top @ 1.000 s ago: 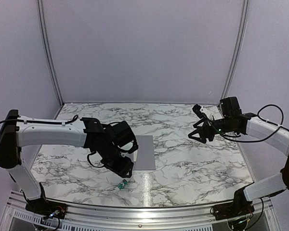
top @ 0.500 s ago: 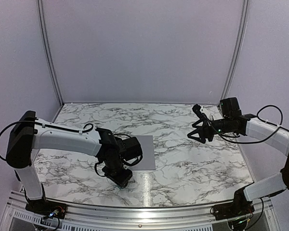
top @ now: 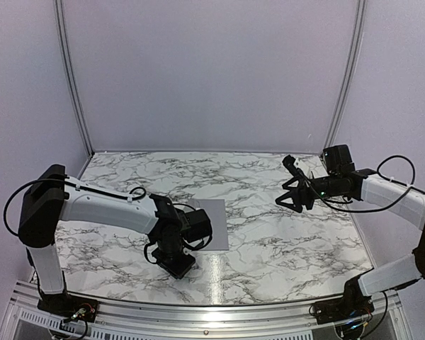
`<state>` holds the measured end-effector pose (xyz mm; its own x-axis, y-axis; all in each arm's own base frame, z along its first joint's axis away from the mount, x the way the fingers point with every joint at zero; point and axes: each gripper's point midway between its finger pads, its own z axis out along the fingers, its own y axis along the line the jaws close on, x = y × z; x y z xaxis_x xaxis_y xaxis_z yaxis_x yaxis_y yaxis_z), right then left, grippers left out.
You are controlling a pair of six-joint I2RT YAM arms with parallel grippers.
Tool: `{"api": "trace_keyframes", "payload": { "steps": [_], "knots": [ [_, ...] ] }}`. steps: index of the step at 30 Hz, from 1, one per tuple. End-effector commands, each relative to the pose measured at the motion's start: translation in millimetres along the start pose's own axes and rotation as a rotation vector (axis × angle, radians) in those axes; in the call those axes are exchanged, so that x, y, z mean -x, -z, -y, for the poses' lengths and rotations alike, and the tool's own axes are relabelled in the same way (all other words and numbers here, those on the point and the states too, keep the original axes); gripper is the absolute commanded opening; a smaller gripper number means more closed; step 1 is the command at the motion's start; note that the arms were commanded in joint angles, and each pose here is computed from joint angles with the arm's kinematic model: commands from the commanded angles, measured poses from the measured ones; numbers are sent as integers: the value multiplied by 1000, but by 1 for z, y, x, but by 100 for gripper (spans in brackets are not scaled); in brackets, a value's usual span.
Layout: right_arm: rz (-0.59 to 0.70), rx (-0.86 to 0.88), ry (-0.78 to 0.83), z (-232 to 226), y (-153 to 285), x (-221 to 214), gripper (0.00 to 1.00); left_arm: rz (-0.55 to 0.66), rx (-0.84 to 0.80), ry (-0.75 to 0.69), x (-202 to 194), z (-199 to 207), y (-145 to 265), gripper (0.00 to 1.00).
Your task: Place the letter into the envelope and seal it
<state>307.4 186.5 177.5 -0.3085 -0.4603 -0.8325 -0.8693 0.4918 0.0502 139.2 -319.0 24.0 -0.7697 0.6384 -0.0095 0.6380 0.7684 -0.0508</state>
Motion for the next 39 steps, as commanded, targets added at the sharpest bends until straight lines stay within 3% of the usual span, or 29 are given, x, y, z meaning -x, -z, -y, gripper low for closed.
{"api": "trace_keyframes", "payload": {
  "steps": [1,11,17,21,31,39],
  "knots": [
    [24,7,15,0,2,6,72,-33,47,-10,-5,-4,-6,31],
    [34,0,28,0,6,13,70,4,39,-54,4,0,4,11],
    [47,25,39,-3,17,37,69,159,50,-117,46,6,38,4],
    [64,56,56,-6,29,62,68,334,-11,-163,83,21,72,0],
    [20,366,23,-41,32,76,56,669,-320,-407,123,86,145,0],
    [-122,566,48,-93,8,55,50,699,-346,-465,126,94,149,0]
  ]
}}
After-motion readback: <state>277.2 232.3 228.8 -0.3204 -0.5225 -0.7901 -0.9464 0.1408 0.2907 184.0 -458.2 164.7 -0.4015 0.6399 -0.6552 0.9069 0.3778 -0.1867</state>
